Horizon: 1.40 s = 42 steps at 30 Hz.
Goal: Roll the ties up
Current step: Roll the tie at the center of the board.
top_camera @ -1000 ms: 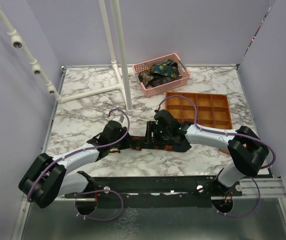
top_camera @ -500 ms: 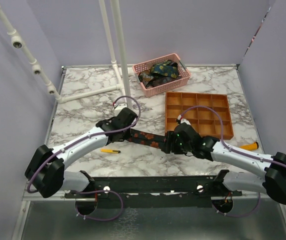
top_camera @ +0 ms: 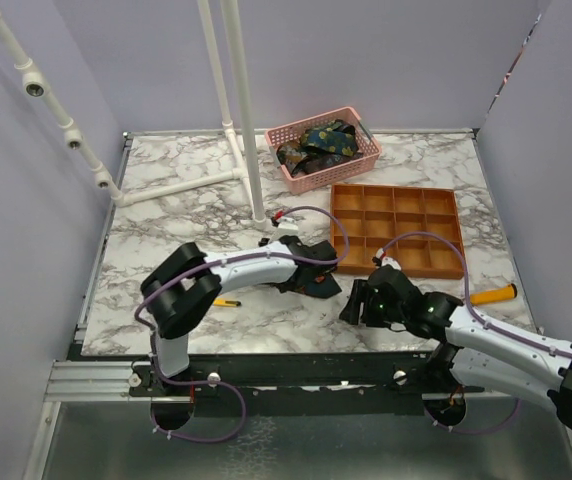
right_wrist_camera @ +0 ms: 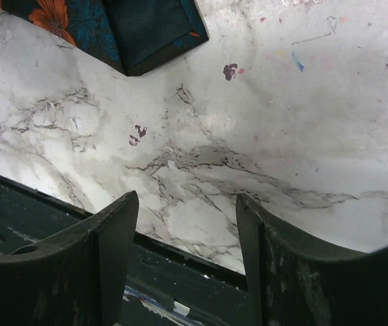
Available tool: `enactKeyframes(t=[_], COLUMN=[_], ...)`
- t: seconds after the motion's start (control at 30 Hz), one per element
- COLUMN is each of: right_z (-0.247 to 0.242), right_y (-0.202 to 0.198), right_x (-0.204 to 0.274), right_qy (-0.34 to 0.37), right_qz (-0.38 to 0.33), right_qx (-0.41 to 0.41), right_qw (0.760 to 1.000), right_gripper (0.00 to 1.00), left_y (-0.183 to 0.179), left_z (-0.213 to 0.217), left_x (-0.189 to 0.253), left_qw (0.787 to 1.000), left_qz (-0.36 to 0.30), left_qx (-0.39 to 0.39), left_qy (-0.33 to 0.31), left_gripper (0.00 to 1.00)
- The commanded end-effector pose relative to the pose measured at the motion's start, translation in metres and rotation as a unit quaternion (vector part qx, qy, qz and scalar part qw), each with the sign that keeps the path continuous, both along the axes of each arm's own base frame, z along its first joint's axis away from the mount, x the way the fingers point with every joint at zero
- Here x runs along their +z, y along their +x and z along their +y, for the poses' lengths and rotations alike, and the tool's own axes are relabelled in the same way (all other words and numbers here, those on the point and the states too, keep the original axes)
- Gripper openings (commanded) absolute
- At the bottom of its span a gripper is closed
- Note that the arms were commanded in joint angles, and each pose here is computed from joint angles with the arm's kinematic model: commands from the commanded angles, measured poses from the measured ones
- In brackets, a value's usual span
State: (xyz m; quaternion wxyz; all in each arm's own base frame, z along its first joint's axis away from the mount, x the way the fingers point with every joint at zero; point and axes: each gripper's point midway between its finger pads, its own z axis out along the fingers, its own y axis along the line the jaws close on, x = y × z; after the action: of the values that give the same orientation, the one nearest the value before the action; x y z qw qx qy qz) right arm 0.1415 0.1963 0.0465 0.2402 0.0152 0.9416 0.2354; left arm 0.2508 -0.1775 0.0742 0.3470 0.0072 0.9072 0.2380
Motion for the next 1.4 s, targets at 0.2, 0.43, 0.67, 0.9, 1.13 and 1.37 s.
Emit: enactKeyframes(t=[0.2,0.43,0.67,0.9,1.13,1.37], right_z=[-0.019,-0.021,-0.020,-0.012,0.037,0.103], right_y=[-0.020,-0.025,-0.022,-0.013,0.007,0.056], right_x=[0.001,0.007,0.008,0.022,0.059,0.087], right_qy=[0.002,0.024,0.021,0.027,0.093,0.144], right_qz=[0.019,0.013,0.013,-0.007,-0.037,-0.041], right_qx=[-0.008,-0.013,-0.018,-0.006,0.047,0.030], right_qw=[1.000,1.000,1.000,1.000,0.994,0.988], right_gripper=[0.64,0.68,0.70,0.73,0.82,0.85], left_y=[0.011,0.006,0.000,-0.014,-0.009,0.029], left_z=[-0.044,-0.072,-0.078,-0.076,-0.061,-0.016], left_x=[-0.019,-0.038,-0.013,0.018,0.062,0.075], left_qw=[0.991,0.994,0.997,0.995,0.968,0.885], left_qz=[-0.037,-0.001,0.005,0.010,-0.005,-0.037], left_qx=[-0.028,-0.058,-0.072,-0.087,-0.133,-0.166], left_qy=[0.125,0.092,0.036,-0.041,-0.214,-0.432], left_gripper=[0.00,0.35,0.78,0.92,0.98,0.98])
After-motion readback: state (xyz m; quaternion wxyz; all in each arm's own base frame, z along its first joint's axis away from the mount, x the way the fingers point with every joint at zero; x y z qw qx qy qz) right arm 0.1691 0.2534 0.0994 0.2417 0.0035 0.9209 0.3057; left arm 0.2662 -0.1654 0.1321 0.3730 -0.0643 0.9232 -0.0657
